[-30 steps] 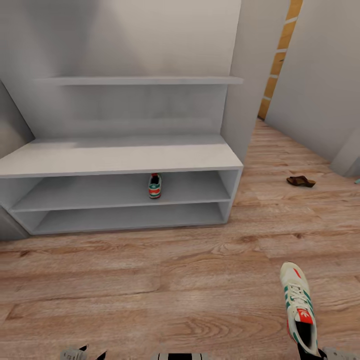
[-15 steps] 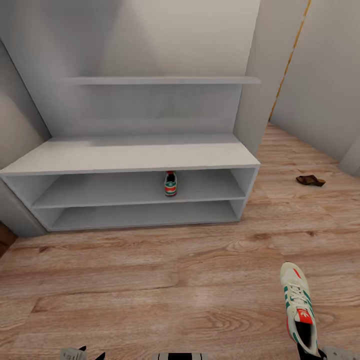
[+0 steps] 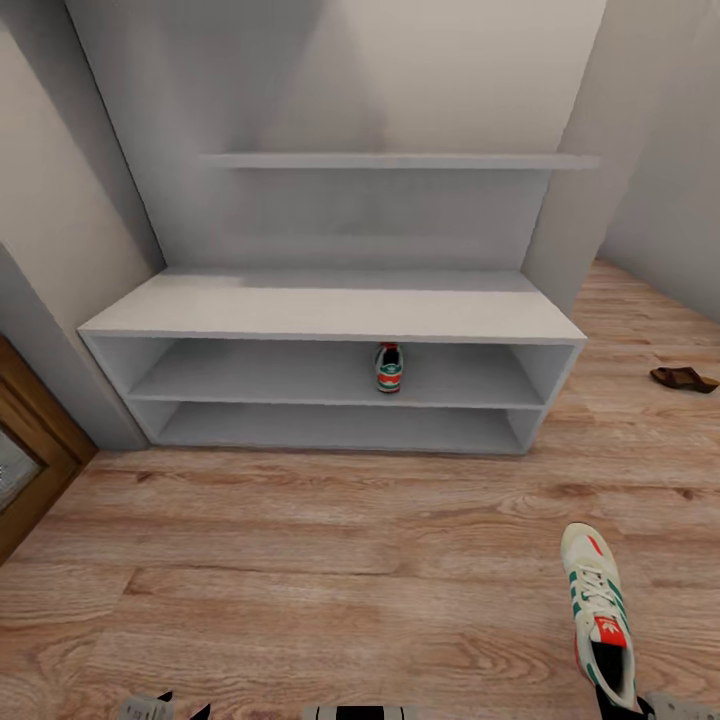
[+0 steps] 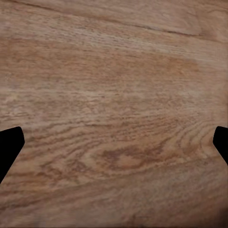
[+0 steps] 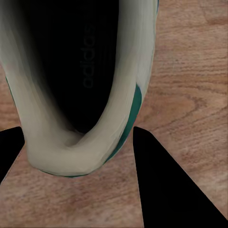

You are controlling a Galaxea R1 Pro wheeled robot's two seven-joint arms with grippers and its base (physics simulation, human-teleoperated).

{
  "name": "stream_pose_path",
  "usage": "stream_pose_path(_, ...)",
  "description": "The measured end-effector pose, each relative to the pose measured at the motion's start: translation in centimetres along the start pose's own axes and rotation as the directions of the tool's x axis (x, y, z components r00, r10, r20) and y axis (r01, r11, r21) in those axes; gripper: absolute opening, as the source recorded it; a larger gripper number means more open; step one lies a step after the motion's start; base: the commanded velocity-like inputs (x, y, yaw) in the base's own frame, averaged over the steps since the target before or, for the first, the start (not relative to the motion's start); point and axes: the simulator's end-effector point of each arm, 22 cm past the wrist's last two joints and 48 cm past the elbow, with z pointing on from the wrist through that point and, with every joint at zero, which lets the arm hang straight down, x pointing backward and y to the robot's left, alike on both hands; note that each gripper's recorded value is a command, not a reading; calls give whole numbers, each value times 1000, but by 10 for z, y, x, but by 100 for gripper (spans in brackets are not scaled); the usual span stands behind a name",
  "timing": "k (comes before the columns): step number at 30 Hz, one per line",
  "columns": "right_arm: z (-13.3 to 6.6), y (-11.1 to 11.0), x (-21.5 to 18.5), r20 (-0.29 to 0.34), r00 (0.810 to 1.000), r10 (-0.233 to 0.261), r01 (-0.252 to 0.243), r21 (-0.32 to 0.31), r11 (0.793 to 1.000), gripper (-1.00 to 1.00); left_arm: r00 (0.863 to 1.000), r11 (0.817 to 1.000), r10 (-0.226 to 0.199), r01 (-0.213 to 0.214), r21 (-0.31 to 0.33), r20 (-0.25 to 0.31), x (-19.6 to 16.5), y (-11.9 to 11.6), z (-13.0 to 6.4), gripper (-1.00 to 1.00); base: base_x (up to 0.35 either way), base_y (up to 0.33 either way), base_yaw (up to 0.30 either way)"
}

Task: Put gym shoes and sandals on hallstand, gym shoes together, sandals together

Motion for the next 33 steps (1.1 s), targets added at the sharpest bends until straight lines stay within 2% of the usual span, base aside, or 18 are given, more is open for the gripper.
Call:
stream_pose_path(12,0,-3,-5,10,1000,-4,4,5,1000,-100,1000,1000,6,-6,6,12,-6,-1,2,100,0,1,6)
stream_pose_path(14,0,-1,-3,5,1000,-4,4,1,1000,-100,1000,1000,12,-12,21,22,-13,-4,5,100,0,0,0)
stream_pose_path(16,0,2,0,0,1000,-5,5,-5,1000,-100,1000,998,17,-18,62,27,-18,-13,7,100,0,0,0)
stream_pose_path(20,1,24,10,-24,1000,-7,6,-44,999,-100,999,984,26,-33,174,42,-32,-38,9,100,0,0,0)
stream_pose_path(21,2,39,12,-28,999,-20,18,-73,997,-100,998,975,28,-39,220,53,-43,-48,12,100,0,0,0)
stream_pose_path(23,3,55,11,-28,999,-39,35,-105,994,-100,998,964,25,-39,262,57,-54,-57,15,100,0,0,0)
stream_pose_path(24,4,71,8,-24,998,-64,60,-137,989,-100,998,956,15,-30,293,54,-62,-64,17,100,0,0,0)
stream_pose_path(28,9,100,1,-29,993,-112,105,-178,978,-100,999,942,-8,-5,335,38,-72,-72,19,100,0,0,0)
stream_pose_path(30,13,111,-4,-44,992,-119,109,-183,977,-100,999,940,-13,1,341,34,-73,-73,19,100,0,0,0)
stream_pose_path(31,18,126,-12,-59,991,-118,105,-188,977,-100,999,939,-16,4,344,32,-73,-74,19,100,0,0,0)
stream_pose_path(33,24,141,-24,-76,991,-112,96,-190,977,-100,999,938,-19,7,346,31,-74,-74,19,100,0,0,0)
